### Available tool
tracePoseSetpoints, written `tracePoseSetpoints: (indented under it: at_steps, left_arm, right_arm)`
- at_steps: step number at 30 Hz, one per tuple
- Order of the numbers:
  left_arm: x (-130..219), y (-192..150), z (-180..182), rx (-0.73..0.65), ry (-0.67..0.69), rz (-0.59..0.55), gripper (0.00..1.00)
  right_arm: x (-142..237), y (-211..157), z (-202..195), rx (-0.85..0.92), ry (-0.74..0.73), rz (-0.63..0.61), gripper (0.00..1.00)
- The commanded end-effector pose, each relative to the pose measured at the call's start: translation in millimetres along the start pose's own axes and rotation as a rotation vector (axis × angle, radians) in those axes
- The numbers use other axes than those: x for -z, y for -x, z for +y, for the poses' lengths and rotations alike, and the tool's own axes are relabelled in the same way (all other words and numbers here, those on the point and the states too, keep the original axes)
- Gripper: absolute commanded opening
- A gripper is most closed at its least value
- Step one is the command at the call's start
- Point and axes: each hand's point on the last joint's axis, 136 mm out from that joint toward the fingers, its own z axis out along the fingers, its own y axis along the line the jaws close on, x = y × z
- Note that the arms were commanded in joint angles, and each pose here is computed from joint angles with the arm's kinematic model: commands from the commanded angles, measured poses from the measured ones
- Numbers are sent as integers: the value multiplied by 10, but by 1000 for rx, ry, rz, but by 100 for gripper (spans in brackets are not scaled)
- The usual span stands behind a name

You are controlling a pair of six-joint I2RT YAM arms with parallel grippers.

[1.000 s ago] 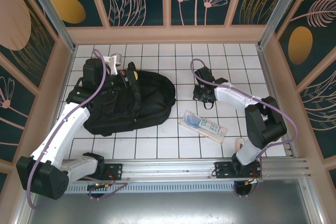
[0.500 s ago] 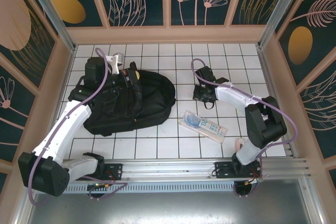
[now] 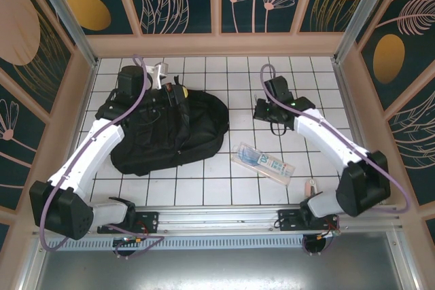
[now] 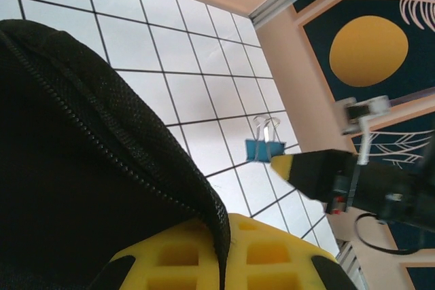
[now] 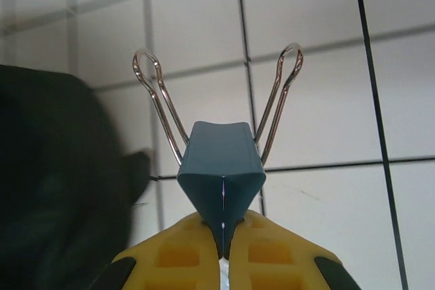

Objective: Pack the student bag

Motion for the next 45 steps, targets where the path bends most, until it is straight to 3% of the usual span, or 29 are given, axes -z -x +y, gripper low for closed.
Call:
tracePoseSetpoints:
  at_steps: [1, 9, 15, 29, 36, 39, 43, 45]
  left_arm:
    - [44, 176, -442, -51, -134, -27, 0]
    - [-104, 160, -861, -98, -207, 31, 0]
    - [-124, 137, -1080, -127, -259, 71, 0]
    - [270, 191, -1241, -252, -210, 19, 0]
    - [312, 272, -1309, -294, -200, 10, 0]
    - [306, 288, -1330, -300, -207, 9, 0]
    - [289, 293, -1343, -304, -216, 12, 0]
    - [282, 320, -1343, -309, -211, 4, 0]
  right_arm:
    - [413, 161, 323, 67, 112, -66, 3]
    - [752, 102, 1063, 149, 378, -95, 4]
    - [664, -166, 1489, 197, 533, -18, 4]
    - [40, -610, 1573, 119, 499, 204, 4]
    - [-293, -957, 1821, 111, 489, 387, 6]
    - [-318, -1011, 2051, 67, 567, 436, 6]
    - [-248, -971, 2364, -44, 726, 450, 24]
    - [-229, -974, 2473, -94, 782, 456, 40]
